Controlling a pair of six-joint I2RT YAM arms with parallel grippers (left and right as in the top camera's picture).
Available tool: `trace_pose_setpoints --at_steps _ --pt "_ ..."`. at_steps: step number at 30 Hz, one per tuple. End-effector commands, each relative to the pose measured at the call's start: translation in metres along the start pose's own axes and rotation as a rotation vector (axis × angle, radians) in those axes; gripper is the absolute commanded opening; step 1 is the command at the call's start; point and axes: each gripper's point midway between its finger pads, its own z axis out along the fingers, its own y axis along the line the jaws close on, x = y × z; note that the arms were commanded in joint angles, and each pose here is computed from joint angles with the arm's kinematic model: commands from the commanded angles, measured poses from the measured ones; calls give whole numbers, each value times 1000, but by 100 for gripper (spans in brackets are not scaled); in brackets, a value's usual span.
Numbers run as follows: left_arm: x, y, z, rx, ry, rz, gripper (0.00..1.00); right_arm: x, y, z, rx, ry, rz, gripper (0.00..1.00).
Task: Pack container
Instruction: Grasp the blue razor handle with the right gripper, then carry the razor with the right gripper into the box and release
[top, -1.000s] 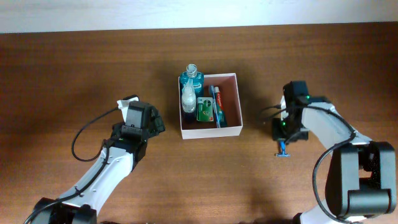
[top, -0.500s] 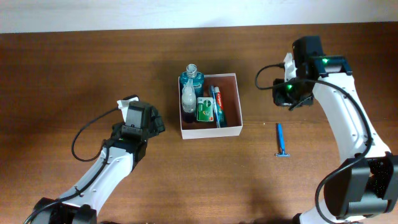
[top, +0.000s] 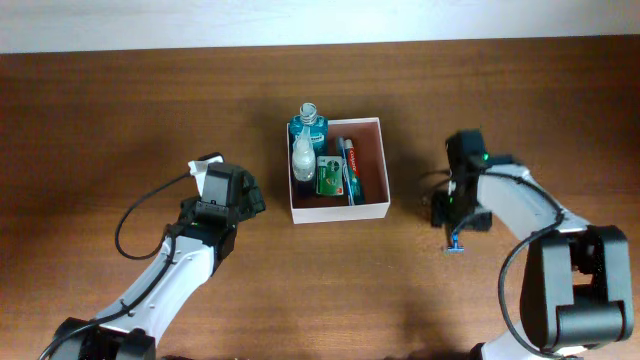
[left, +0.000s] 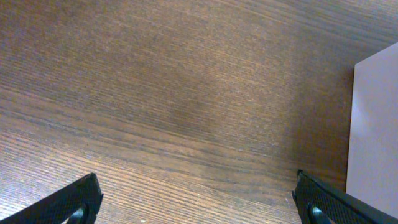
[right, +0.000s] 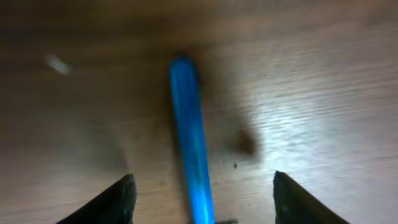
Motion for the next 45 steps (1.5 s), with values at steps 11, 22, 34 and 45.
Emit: trace_pose_setpoints --at_steps 11,22,34,45 --pt "-2 3 1 -19 -6 18 99 5 1 13 0 -14 7 25" --pt "-2 4 1 -19 -6 19 99 7 1 13 2 -6 7 9" --pt "-2 3 1 -19 -6 19 99 1 8 8 -36 -16 8 4" --pt "-2 3 1 -19 -6 19 99 -67 45 -85 -234 -139 1 4"
